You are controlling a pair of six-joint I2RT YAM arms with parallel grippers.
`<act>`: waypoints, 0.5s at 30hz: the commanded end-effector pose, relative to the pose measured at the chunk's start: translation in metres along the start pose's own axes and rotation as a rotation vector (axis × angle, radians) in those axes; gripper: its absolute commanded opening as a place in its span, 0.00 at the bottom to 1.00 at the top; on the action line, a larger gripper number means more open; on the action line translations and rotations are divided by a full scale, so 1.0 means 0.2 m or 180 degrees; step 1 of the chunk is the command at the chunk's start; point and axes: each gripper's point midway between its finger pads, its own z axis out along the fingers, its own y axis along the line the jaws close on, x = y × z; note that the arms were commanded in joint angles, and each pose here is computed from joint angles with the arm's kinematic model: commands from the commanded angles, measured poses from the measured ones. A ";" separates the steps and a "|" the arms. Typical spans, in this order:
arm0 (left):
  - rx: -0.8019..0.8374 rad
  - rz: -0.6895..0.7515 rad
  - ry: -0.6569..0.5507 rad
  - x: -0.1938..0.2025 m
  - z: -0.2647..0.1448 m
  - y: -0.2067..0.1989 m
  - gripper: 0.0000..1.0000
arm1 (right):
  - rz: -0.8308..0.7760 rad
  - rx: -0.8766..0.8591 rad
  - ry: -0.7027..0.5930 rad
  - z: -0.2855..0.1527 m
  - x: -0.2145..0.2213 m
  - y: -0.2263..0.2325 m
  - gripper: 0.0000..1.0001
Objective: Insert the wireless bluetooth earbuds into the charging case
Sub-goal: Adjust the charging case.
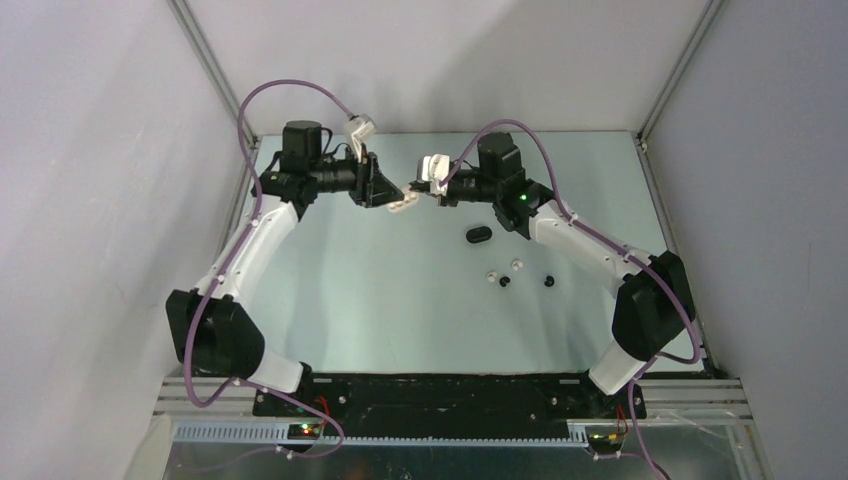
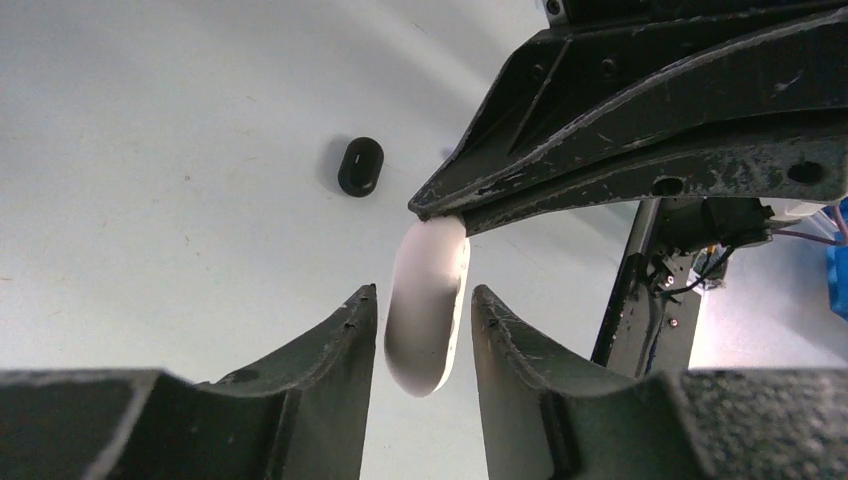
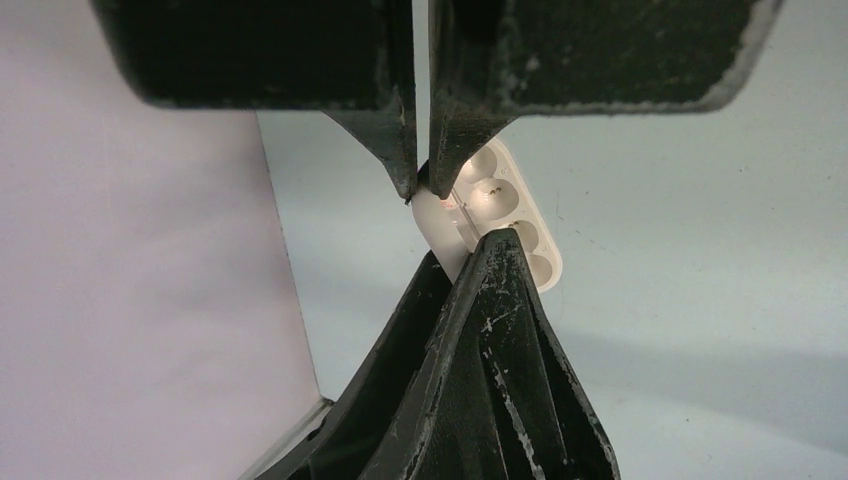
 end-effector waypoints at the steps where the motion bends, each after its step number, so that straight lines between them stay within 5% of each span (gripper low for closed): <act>1: -0.0010 0.0086 0.0014 0.00 0.00 0.02 0.44 | -0.0181 0.0154 -0.0181 -0.04 -0.15 -0.07 0.00; 7: 0.0003 0.0097 0.0023 0.00 0.01 0.03 0.41 | -0.0171 0.0142 -0.0188 -0.04 -0.15 -0.07 0.00; 15: 0.0082 0.0142 -0.0004 -0.02 0.01 0.00 0.20 | -0.0183 0.0092 -0.0157 -0.03 -0.13 -0.04 0.00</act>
